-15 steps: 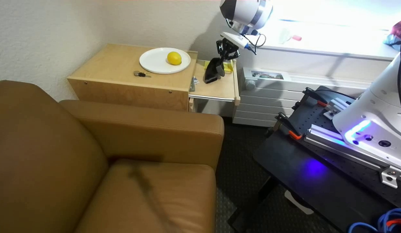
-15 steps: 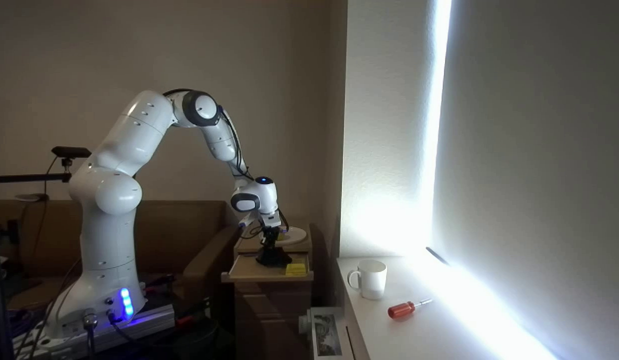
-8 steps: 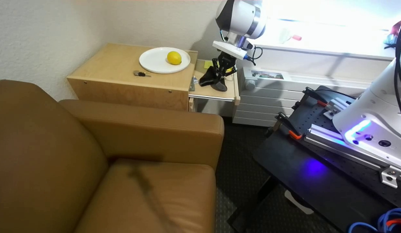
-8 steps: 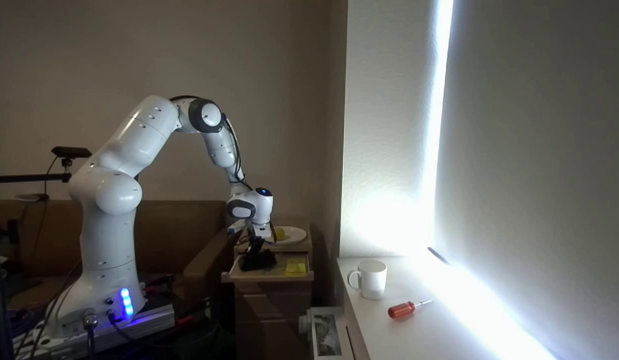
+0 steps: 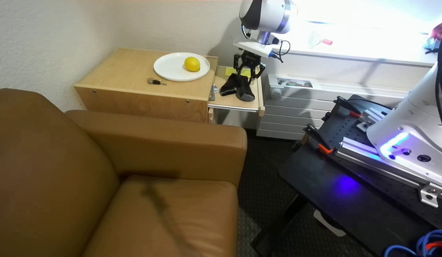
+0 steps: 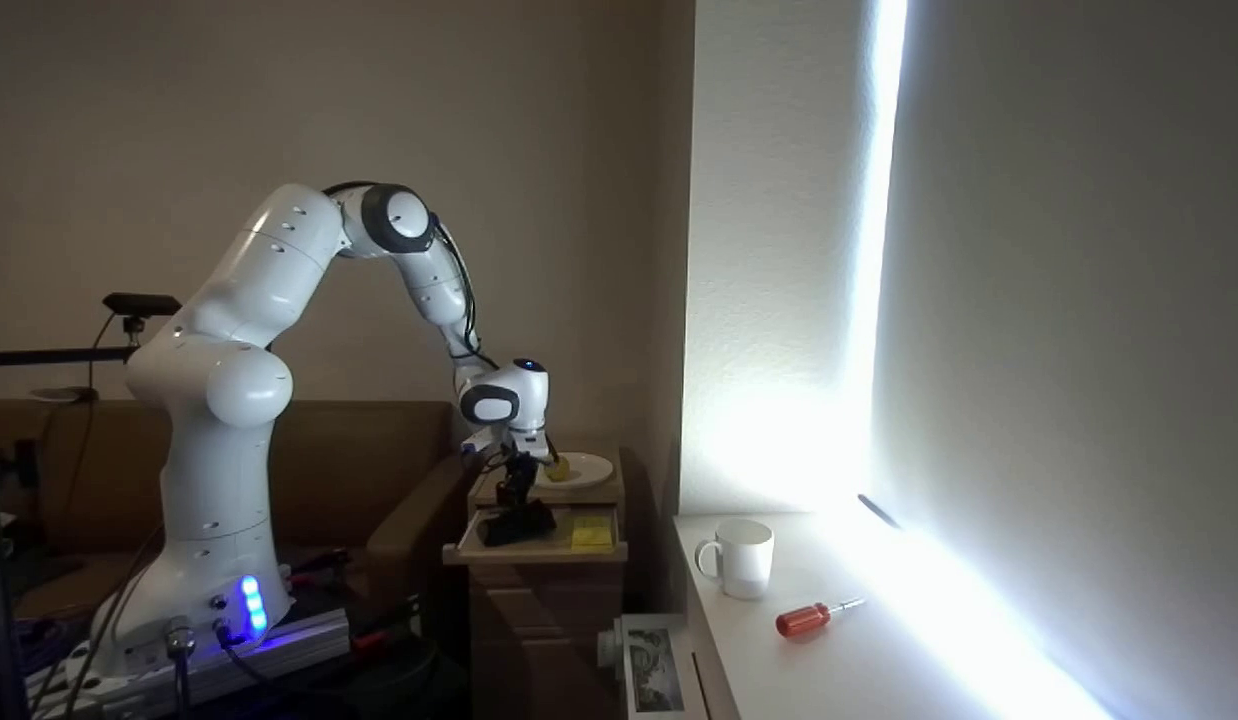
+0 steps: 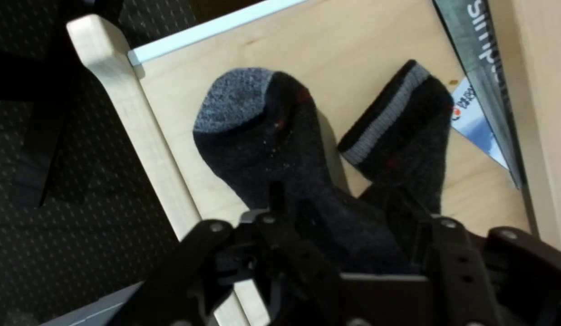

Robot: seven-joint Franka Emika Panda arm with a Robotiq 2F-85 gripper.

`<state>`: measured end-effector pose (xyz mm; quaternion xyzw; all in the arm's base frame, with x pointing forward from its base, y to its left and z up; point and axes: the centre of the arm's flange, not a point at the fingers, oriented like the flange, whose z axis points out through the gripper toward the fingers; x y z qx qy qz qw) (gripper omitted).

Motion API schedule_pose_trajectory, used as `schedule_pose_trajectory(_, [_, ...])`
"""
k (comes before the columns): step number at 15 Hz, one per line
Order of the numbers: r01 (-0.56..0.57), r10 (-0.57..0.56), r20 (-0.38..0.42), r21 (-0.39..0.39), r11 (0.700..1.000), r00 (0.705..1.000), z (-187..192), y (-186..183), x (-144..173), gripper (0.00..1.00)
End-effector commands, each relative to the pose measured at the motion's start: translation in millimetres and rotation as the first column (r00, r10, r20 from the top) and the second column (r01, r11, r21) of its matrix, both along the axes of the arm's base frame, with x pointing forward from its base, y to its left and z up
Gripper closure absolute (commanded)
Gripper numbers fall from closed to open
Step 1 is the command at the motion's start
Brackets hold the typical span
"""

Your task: Pick the sock on the drawer tray, put it on the drawer top, close and open the drawer, then pick the sock and put it on the drawer tray

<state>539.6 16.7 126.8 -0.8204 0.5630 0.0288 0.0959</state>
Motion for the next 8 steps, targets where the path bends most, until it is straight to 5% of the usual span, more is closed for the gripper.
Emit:
schedule_pose_trajectory(1, [-0.072, 0.072, -0.004, 0.032, 0.997, 0.997, 73.5, 3.6, -17.1, 0.1])
schedule_pose_trajectory(2, [-0.107, 0.108, -0.001, 0.062, 0.992, 0.994, 93.6, 6.0, -22.6, 0.02])
schedule_pose_trajectory(5, [-0.191, 0.183, 0.066, 0.138, 0.972, 0.981, 152.1, 12.0, -43.5, 0.0])
schedule_pose_trajectory(6, [-0.137, 0.134, 0.039, 0.082, 0.987, 0.99, 109.0, 16.7, -11.3, 0.0])
schedule_pose_trajectory(8, [-0.141, 0.135, 0.067, 0.09, 0.986, 0.989, 132.9, 18.3, -14.0, 0.0])
